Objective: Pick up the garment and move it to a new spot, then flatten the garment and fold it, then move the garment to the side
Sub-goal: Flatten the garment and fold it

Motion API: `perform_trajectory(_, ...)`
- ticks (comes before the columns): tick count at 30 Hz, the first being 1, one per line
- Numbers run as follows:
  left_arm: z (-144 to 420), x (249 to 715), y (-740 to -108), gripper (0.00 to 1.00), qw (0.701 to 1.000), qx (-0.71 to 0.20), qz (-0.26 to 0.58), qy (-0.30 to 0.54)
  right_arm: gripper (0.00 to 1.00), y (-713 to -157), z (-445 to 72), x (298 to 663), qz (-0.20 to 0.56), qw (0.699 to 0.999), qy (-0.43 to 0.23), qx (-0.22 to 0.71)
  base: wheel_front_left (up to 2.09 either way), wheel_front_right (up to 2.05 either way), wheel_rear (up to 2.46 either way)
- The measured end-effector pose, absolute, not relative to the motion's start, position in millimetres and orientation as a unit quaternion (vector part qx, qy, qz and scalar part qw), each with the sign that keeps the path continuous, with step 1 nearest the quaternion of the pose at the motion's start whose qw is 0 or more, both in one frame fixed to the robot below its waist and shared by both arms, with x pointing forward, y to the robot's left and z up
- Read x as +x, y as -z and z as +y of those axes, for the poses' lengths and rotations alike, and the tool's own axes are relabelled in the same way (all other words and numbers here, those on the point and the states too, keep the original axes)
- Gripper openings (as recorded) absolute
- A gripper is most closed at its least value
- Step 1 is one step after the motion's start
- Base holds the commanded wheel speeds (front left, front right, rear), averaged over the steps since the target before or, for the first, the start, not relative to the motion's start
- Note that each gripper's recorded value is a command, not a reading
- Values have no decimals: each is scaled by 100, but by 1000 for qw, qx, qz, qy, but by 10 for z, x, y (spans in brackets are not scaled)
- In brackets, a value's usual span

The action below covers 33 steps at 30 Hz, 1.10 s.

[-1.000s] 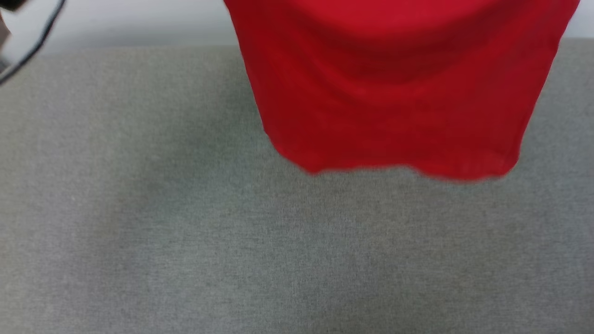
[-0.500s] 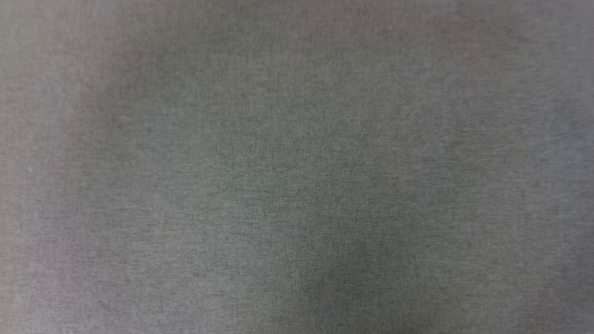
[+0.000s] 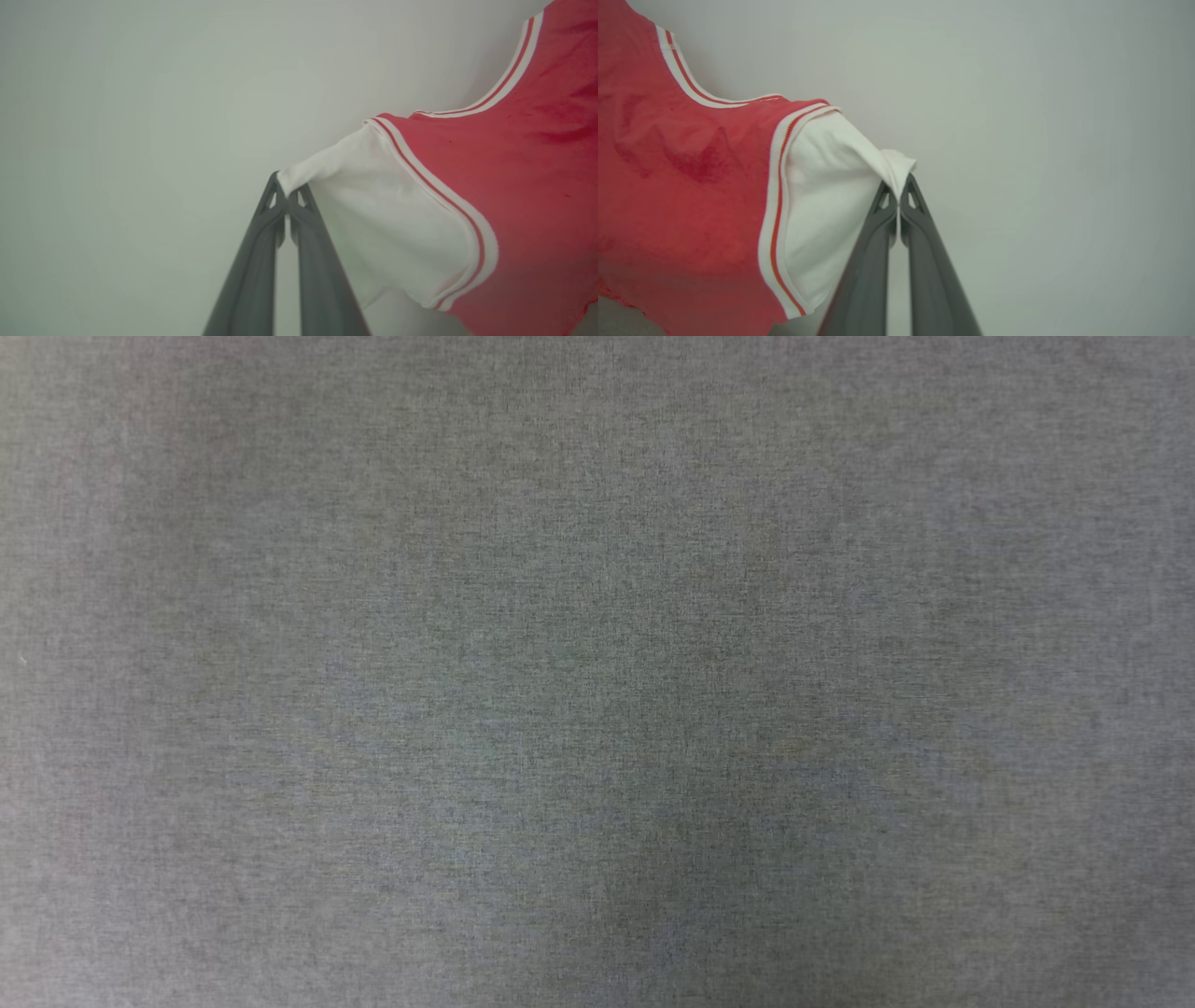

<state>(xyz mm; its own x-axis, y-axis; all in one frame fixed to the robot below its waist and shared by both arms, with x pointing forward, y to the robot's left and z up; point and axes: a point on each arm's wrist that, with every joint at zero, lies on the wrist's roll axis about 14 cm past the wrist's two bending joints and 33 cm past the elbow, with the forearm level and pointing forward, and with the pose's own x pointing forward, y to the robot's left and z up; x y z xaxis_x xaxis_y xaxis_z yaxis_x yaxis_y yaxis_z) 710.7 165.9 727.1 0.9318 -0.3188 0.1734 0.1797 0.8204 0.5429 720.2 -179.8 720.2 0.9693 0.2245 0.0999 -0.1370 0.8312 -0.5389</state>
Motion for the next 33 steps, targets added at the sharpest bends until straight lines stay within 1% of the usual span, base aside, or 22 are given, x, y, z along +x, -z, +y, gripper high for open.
perform_trajectory(6,1739,7020,-6768,0,956,236,-90,147,0,-6688,-1789,7106,-42,957,-121,-261,0,0,0)
perform_trajectory(13,1775,6668,-6118,0,967,185,-41,168,0,-6038,-1663,6735,5,955,-170,-242,0,0,0)
perform_trajectory(19,1845,6114,-5372,0,974,142,31,171,0,-5448,-1618,6195,58,950,-210,-222,0,0,0)
perform_trajectory(22,1848,5780,-5100,0,977,118,58,170,0,-5205,-1722,5890,86,948,-218,-215,0,0,0)
perform_trajectory(26,1997,5302,-4772,0,978,100,102,156,0,-4913,-1811,5453,122,945,-229,-201,0,0,0)
perform_trajectory(33,2100,4543,-4425,0,976,69,160,133,0,-4535,-2004,4776,181,946,-218,-160,0,0,0)
